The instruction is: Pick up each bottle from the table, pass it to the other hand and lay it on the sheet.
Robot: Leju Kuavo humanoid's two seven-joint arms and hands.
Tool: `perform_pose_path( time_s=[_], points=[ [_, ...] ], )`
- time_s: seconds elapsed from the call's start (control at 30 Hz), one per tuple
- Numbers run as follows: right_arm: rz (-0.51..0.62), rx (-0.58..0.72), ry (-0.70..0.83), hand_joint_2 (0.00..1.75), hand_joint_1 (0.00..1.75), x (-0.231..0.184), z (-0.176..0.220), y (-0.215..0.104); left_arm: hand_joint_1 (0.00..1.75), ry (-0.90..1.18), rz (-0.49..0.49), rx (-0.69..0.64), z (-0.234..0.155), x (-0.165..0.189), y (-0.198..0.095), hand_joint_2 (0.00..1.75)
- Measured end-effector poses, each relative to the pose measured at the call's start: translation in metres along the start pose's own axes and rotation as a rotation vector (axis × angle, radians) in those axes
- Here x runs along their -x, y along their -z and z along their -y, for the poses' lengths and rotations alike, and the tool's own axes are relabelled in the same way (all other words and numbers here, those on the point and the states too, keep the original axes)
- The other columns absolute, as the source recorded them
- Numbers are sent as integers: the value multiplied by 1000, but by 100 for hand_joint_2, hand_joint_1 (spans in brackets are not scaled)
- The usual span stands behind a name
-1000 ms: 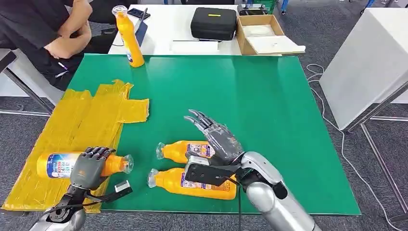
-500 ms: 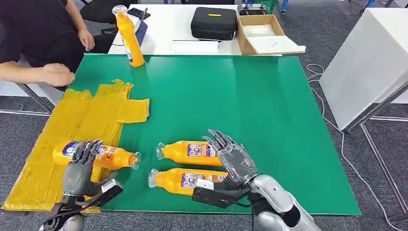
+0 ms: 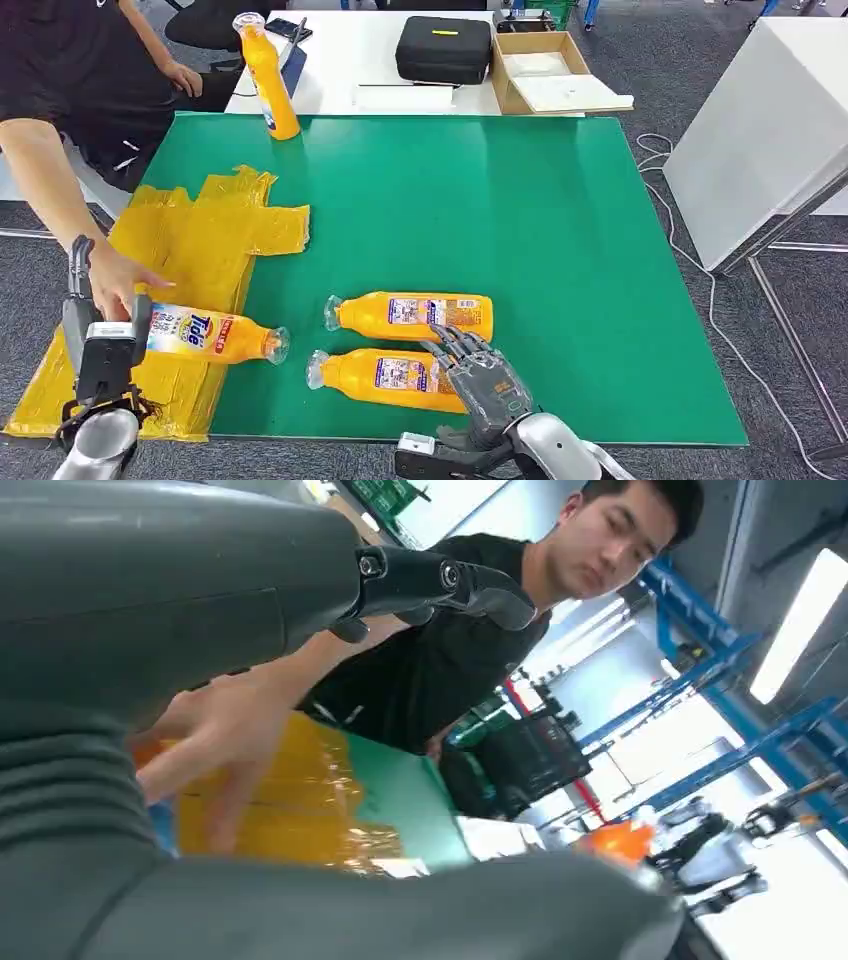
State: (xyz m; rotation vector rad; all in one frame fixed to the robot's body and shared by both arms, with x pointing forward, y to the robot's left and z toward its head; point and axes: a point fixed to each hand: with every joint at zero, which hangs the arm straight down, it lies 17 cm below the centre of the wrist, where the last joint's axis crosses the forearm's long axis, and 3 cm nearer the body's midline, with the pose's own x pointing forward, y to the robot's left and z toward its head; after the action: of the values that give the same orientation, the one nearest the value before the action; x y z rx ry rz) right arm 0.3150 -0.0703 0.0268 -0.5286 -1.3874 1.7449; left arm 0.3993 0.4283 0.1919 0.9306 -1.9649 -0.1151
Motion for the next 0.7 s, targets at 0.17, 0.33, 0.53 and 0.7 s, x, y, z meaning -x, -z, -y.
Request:
perform_pose_path(
  time_s=[0.17, 0.33, 0.53, 0.7],
  points=[
    [-36, -30, 5, 175, 0, -2, -10, 2, 0, -40, 17, -47, -9, -5, 13, 0],
    [-84, -57, 8, 175, 0, 0, -23, 6, 0, -58, 31, -58, -9, -10, 21, 0],
    [-134, -86, 41, 175, 0, 4, -35, 17, 0, -79, 44, -68, -5, -15, 32, 0],
    [-174, -113, 90, 175, 0, 6, -44, 27, 0, -98, 59, -70, 1, -23, 40, 0]
  ],
)
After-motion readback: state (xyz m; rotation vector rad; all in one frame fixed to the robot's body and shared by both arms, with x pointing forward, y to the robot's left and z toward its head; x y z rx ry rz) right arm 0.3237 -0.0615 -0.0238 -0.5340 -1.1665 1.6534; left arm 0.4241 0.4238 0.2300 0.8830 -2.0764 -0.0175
